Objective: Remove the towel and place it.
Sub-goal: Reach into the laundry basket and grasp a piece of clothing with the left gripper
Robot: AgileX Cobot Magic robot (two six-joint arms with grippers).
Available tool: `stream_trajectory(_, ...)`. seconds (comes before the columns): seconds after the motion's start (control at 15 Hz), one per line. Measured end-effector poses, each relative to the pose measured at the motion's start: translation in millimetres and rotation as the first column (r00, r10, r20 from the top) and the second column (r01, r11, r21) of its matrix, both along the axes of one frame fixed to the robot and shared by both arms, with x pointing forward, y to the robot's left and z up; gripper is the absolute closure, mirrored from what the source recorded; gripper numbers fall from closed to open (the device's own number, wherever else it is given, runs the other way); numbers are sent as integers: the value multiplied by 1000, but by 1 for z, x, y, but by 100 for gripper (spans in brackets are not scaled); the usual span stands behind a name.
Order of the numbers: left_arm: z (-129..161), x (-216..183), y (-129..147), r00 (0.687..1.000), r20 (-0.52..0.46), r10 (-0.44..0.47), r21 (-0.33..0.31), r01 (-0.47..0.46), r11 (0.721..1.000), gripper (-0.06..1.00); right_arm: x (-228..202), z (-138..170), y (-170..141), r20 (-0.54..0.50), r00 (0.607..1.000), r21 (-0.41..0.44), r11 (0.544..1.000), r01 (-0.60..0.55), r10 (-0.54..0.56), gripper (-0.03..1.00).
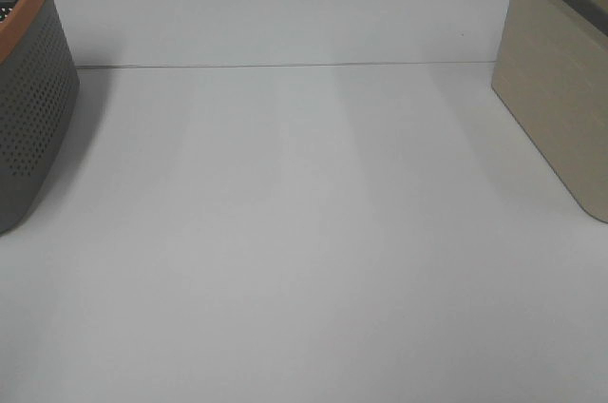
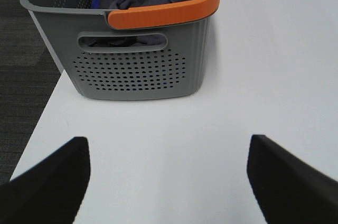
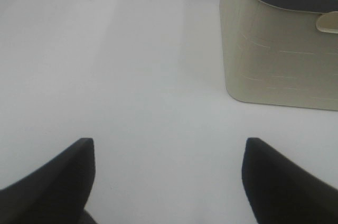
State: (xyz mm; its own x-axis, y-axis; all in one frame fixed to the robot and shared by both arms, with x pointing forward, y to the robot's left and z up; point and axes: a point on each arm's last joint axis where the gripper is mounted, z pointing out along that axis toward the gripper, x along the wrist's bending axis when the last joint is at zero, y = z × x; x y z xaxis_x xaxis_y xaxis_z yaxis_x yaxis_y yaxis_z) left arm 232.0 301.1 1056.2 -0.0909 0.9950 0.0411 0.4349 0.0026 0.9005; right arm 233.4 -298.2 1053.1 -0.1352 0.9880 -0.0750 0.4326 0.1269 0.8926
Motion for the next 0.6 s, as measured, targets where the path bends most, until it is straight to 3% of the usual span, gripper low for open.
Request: stream_trajectory(0.6, 3, -2, 0, 1000, 12, 8, -16, -8, 1000, 18, 0, 0, 0, 0, 1000, 0, 1000, 0, 0, 21)
